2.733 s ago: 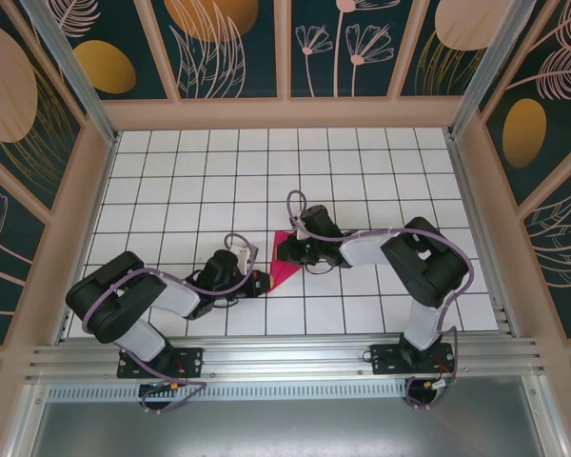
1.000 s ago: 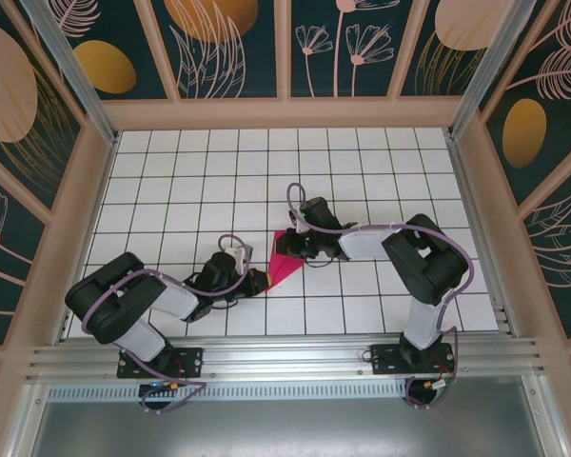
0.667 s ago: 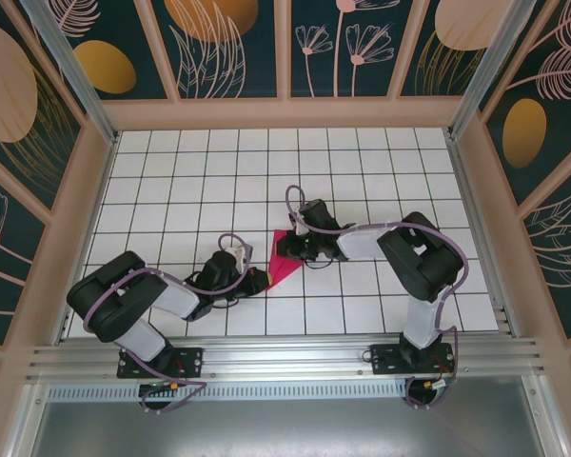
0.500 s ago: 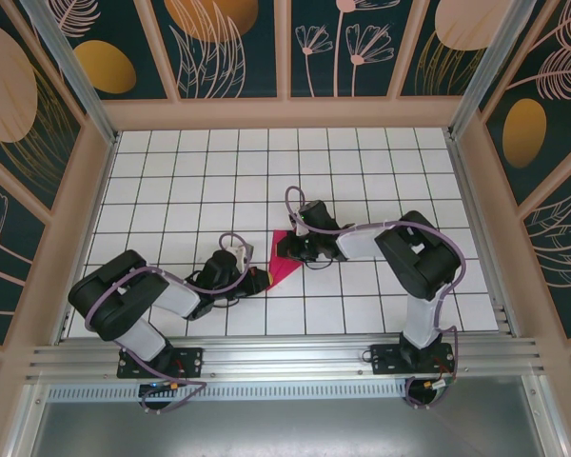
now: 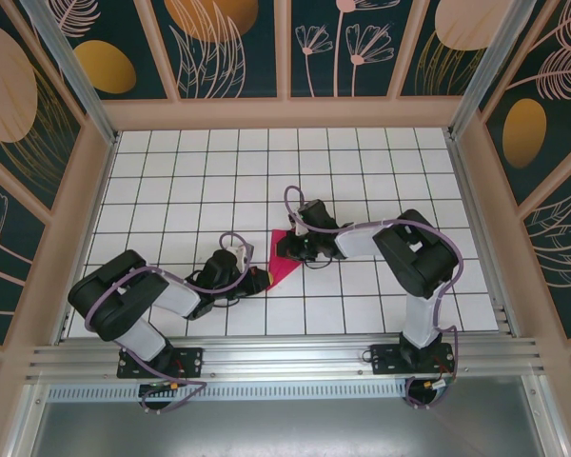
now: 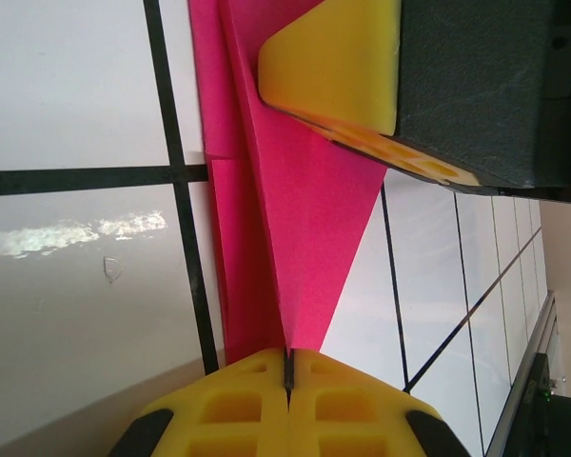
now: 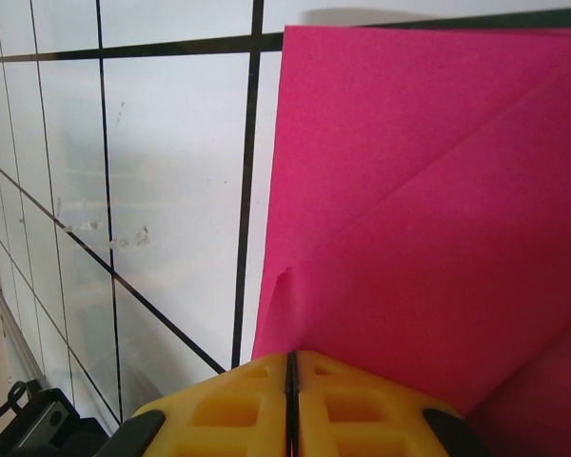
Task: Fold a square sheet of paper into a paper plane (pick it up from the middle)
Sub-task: Fourth fold the wing at the center of the table.
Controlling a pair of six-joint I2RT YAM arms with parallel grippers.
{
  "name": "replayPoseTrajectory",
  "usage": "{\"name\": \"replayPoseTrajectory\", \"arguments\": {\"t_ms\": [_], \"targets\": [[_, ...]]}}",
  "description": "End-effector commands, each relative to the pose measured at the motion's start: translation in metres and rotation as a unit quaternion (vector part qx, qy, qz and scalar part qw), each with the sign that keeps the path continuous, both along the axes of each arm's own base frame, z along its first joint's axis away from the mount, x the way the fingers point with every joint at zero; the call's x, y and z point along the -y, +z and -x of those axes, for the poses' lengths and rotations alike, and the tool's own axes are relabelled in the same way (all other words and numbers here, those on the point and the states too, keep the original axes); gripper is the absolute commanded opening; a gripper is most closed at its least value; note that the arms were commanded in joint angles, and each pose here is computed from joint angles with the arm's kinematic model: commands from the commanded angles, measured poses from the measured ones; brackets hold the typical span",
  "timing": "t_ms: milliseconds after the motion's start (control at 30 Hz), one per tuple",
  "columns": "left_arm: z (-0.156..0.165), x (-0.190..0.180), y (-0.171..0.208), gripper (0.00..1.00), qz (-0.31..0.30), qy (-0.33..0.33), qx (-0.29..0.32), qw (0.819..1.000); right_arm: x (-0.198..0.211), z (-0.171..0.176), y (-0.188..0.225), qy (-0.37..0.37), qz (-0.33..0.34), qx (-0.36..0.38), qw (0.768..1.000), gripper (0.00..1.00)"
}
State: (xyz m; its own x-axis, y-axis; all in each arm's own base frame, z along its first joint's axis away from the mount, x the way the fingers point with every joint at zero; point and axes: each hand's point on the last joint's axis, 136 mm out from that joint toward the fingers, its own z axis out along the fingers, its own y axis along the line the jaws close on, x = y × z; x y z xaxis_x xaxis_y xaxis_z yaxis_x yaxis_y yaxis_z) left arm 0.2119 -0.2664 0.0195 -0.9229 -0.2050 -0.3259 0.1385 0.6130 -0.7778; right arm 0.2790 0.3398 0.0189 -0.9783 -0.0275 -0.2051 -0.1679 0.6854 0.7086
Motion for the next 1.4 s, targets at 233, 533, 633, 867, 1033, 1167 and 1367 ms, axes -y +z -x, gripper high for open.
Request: {"name": "replayPoseTrajectory", "arguments": {"t_ms": [233, 533, 633, 867, 1033, 1167, 1367], "targets": [[-0.007, -0.013, 0.016, 0.23, -0.047, 0.015, 0.024, 0.998, 0.017, 0.005, -0.034, 0.000, 0.068, -0.025, 0.997, 0.12], [-0.016, 0.002, 0.067, 0.14, -0.024, -0.015, 0.081, 0.996, 0.015, 0.006, -0.033, 0.001, 0.065, -0.024, 0.998, 0.12], [-0.018, 0.013, 0.068, 0.08, -0.019, -0.036, 0.079, 0.996, 0.015, 0.006, -0.035, 0.002, 0.066, -0.025, 0.998, 0.12], [-0.016, 0.025, 0.038, 0.01, -0.005, -0.044, 0.025, 0.999, 0.014, 0.007, -0.036, 0.003, 0.067, -0.026, 0.997, 0.12], [-0.015, 0.022, 0.033, 0.02, 0.005, -0.032, 0.021, 0.999, 0.015, 0.008, -0.038, 0.002, 0.069, -0.028, 0.997, 0.12], [-0.010, 0.019, 0.027, 0.02, 0.007, -0.029, 0.012, 0.999, 0.015, 0.009, -0.040, 0.003, 0.072, -0.030, 0.997, 0.12], [-0.002, 0.013, 0.020, 0.02, 0.012, -0.026, -0.002, 1.000, 0.014, 0.010, -0.043, 0.005, 0.074, -0.030, 0.997, 0.12]]}}
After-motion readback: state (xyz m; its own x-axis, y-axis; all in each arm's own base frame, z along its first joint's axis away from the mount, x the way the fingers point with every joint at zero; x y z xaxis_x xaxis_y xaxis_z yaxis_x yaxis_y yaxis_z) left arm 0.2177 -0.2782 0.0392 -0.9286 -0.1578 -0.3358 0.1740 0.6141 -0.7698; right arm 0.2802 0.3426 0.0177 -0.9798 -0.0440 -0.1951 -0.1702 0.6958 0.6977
